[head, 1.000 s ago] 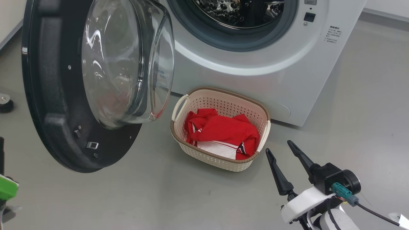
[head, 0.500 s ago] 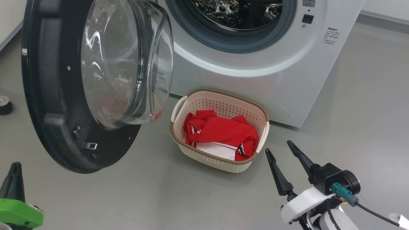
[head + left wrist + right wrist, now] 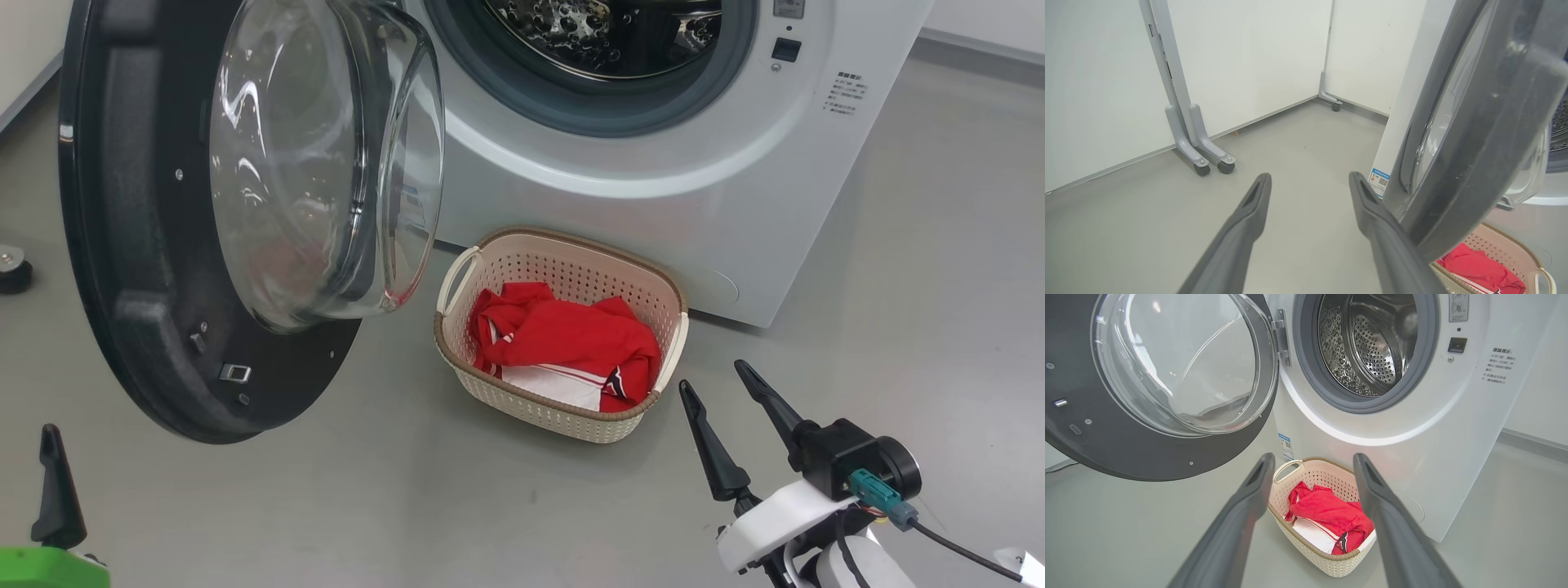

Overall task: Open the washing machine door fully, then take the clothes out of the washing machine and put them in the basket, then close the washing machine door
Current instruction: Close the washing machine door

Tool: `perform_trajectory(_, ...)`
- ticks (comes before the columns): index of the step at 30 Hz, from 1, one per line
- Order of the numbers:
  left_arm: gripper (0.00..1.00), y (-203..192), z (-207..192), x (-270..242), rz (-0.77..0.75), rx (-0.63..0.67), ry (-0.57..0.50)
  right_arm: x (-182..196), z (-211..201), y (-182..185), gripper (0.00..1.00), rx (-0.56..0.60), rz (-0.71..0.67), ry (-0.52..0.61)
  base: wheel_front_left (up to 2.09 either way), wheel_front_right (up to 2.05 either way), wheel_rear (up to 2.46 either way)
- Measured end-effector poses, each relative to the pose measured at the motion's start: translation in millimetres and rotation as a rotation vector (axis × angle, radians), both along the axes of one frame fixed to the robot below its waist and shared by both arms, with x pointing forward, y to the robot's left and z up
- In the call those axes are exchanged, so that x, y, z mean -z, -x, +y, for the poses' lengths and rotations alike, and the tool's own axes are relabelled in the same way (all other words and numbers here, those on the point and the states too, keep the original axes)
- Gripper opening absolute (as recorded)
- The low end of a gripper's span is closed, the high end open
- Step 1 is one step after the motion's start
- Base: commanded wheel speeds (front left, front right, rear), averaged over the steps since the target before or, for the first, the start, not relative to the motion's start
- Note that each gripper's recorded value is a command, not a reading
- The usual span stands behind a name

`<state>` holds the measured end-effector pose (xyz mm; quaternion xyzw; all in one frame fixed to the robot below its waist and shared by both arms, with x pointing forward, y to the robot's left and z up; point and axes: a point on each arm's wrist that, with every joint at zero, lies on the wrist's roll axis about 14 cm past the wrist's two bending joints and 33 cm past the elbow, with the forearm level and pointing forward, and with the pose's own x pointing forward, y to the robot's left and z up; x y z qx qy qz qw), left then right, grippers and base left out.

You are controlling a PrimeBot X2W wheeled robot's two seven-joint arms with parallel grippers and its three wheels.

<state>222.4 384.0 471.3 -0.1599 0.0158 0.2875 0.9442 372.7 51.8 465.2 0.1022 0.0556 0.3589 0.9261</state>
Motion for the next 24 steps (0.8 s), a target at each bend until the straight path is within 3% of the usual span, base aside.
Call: perform_trajectory(24,1.0,6.5,-7.4,14.9,0.02,-0.004,-0.04,0.2,0.3,2.6,1.0,-0.003,0.0,0.002,0.0,0.0,0.0)
